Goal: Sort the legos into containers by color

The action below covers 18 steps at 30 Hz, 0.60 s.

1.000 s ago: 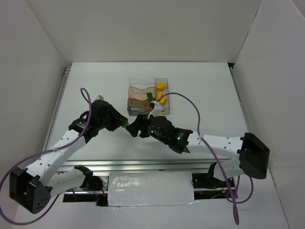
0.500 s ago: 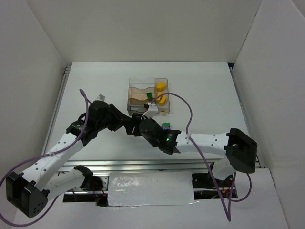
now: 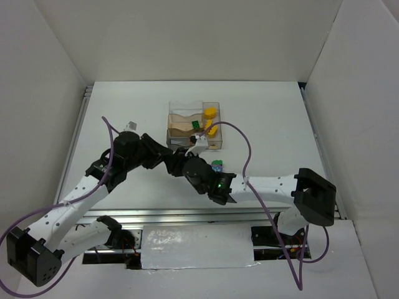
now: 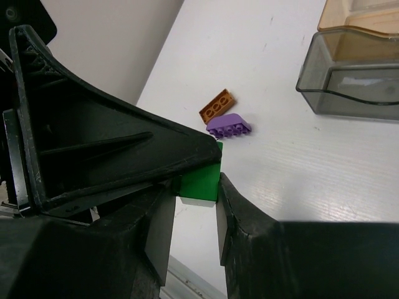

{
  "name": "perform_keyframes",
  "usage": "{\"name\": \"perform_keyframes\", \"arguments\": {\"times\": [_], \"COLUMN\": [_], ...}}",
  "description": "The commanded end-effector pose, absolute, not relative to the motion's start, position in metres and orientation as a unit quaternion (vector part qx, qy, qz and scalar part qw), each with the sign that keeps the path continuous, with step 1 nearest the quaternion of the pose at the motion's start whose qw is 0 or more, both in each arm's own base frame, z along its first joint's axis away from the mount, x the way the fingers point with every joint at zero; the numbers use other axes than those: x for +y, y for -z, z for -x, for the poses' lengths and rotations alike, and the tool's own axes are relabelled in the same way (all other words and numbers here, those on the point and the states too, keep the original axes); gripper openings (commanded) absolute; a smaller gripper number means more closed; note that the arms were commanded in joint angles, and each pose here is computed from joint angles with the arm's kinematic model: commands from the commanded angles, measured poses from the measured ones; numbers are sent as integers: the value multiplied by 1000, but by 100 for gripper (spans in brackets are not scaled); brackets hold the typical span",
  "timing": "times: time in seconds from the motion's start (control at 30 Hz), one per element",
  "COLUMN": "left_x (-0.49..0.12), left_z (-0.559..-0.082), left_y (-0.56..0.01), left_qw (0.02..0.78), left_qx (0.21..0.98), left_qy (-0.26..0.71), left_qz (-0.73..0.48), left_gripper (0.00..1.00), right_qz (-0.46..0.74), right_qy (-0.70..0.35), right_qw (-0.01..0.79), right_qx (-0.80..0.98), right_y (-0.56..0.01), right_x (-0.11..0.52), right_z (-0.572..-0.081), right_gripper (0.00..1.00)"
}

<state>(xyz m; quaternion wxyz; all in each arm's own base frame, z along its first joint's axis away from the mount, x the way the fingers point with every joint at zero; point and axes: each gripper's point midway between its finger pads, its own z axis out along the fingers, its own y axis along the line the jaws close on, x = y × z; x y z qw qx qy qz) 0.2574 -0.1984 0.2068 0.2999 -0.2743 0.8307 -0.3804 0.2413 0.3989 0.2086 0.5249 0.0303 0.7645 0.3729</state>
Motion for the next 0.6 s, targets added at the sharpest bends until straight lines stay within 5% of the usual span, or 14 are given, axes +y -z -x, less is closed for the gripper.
{"name": "perform_keyframes", "arguments": {"times": [0.0, 0.07, 0.1, 0.13, 0.17, 0.27, 0.57], "left_x": [-216, -217, -217, -216, -215, -210, -160], "left_z": [-235, -235, -235, -235, -236, -239, -269], "left_y": [-213, -213, -215, -216, -216, -217, -259], "left_qw": [262, 263, 265, 268, 272, 283, 398], "left_qx": [834, 834, 834, 835, 836, 838, 835], "left_qy": [420, 422, 423, 420, 417, 403, 283], "left_qz": [242, 239, 234, 234, 230, 234, 255], "left_gripper": [0, 0, 10, 24, 60, 97, 99], "right_qz": [-67, -67, -65, -50, -36, 1, 25], "right_qy": [-363, -362, -371, -381, -383, -415, -385], "right_qw": [573, 579, 583, 584, 581, 579, 561], "right_qx": [732, 727, 720, 716, 717, 702, 733], "right_y": [-226, -227, -232, -235, -228, -230, -206], "right_x": [392, 390, 392, 394, 392, 395, 370], "right_z": [-262, -263, -263, -259, -254, -242, -270], "right_gripper": [9, 0, 0, 0, 0, 0, 0]}}
